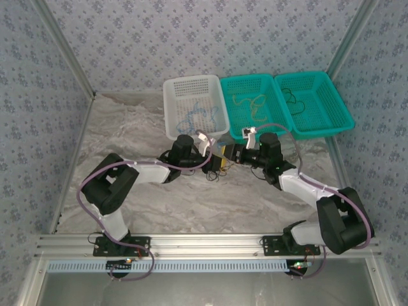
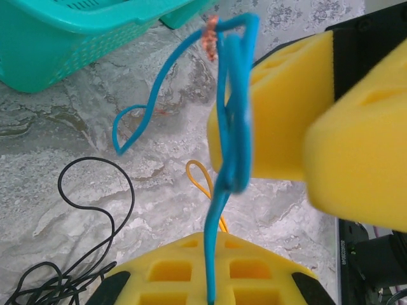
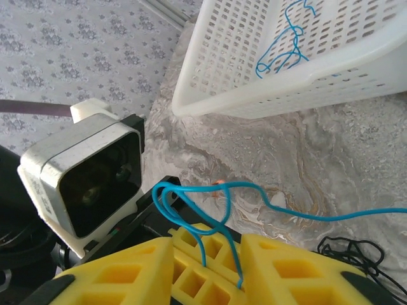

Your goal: Untangle the cables

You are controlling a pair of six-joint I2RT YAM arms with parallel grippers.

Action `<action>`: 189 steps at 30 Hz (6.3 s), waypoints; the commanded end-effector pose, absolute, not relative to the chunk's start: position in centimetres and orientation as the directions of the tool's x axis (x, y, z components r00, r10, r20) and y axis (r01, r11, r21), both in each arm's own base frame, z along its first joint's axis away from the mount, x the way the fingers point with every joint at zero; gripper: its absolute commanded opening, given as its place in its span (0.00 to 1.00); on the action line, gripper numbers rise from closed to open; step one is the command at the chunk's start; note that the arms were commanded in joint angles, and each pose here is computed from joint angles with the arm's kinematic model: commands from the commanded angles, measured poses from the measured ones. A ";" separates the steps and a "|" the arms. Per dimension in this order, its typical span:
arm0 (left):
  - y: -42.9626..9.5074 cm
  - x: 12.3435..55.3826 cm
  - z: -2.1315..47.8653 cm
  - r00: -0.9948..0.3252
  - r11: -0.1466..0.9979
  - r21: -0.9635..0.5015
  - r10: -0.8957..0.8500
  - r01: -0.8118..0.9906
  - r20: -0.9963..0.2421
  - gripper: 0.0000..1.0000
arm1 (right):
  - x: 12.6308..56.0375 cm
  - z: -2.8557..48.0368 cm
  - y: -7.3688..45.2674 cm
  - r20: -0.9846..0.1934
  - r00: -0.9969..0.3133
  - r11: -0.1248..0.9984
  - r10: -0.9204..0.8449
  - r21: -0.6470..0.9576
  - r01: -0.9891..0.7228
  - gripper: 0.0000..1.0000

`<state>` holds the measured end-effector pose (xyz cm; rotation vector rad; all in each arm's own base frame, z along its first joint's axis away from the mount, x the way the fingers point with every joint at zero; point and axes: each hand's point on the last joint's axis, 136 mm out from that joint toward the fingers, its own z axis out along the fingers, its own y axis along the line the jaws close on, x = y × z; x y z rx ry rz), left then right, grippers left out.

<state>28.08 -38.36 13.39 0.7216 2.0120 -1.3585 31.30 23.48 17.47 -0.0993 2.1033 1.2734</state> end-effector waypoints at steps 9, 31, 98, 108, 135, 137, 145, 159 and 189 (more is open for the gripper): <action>-38.7 27.9 16.5 -0.631 0.255 -0.600 0.061 0.759 -0.773 0.05 | 31.2 16.7 22.2 -0.585 -0.759 0.568 0.286 0.741 -0.358 0.31; -38.5 28.8 12.4 -0.706 0.362 -0.636 0.097 0.682 -0.701 0.40 | 32.4 19.8 20.9 -0.641 -0.672 0.570 0.369 0.728 -0.381 0.00; -40.3 27.3 22.1 -0.501 0.062 -0.498 0.106 0.865 -0.859 0.70 | 31.1 25.1 18.4 -0.706 -0.613 0.591 0.356 0.678 -0.437 0.00; -40.5 28.2 23.0 -0.563 0.021 -0.562 0.057 0.827 -0.825 0.78 | 31.1 24.8 18.6 -0.705 -0.611 0.590 0.359 0.679 -0.437 0.00; -40.1 27.0 19.8 -0.581 0.055 -0.579 0.116 0.813 -0.805 0.16 | 32.3 24.7 15.5 -0.699 -0.531 0.654 0.478 0.688 -0.316 0.00; -39.8 26.9 19.1 -0.597 0.070 -0.593 0.137 0.802 -0.791 0.10 | 32.4 24.4 14.5 -0.694 -0.521 0.670 0.497 0.689 -0.278 0.00; -36.6 30.3 16.5 -0.656 0.320 -0.609 0.055 0.726 -0.753 0.00 | 32.3 22.7 8.0 -0.670 -0.451 0.728 0.590 0.682 -0.062 0.00; -29.0 33.5 15.3 -0.704 0.574 -0.637 -0.142 0.515 -0.696 0.00 | 31.2 26.8 6.9 -0.713 -0.432 0.669 0.552 0.688 -0.282 0.00; -31.7 29.9 21.1 -0.649 0.350 -0.572 0.160 0.742 -0.744 0.00 | 33.8 23.3 26.4 -0.784 -0.607 0.457 -0.130 0.496 -0.739 0.92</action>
